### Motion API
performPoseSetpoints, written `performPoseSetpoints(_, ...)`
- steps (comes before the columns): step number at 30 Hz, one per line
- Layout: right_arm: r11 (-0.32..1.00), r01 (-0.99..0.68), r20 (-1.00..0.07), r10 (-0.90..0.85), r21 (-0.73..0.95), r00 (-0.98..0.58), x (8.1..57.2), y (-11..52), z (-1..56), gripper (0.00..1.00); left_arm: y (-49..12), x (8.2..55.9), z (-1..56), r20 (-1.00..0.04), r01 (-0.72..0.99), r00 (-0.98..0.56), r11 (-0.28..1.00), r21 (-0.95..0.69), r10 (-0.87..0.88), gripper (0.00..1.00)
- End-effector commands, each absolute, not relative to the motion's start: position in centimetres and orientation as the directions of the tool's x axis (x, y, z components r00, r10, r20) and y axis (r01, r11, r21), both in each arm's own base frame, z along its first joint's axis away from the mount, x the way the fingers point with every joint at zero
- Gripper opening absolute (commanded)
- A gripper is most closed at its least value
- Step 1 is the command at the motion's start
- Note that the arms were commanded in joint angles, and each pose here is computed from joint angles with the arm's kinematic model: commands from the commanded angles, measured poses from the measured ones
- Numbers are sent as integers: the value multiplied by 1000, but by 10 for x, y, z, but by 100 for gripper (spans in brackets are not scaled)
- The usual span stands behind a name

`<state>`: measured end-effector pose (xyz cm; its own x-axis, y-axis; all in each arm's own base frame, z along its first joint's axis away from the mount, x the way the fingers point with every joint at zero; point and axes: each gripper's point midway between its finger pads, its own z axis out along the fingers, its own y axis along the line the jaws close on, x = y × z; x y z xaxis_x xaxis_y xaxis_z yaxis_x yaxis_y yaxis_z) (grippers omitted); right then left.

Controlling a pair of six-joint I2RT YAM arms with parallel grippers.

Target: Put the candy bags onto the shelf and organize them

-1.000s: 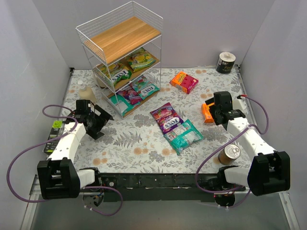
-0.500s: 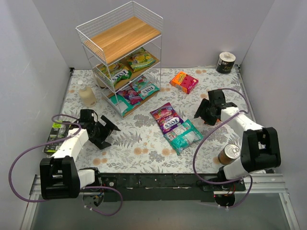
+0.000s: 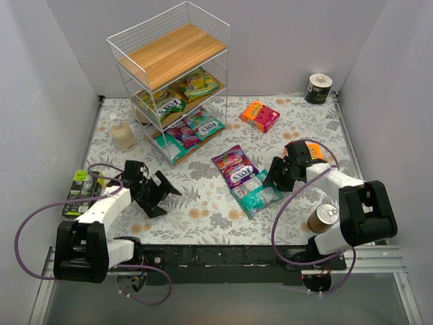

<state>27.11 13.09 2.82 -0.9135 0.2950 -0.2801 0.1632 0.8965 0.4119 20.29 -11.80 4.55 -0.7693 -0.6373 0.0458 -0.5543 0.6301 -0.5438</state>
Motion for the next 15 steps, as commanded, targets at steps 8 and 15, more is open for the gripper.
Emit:
performPoseSetpoints(8, 879, 113, -107, 181, 463, -978, 196, 205, 24, 64, -143, 201, 52, 36, -479, -824, 660, -579, -566, 95)
performPoseSetpoints(15, 888, 54, -138, 131, 458, -982, 186, 196, 16, 80, -156, 209, 59, 27, -429, -849, 658, -619, -528, 95)
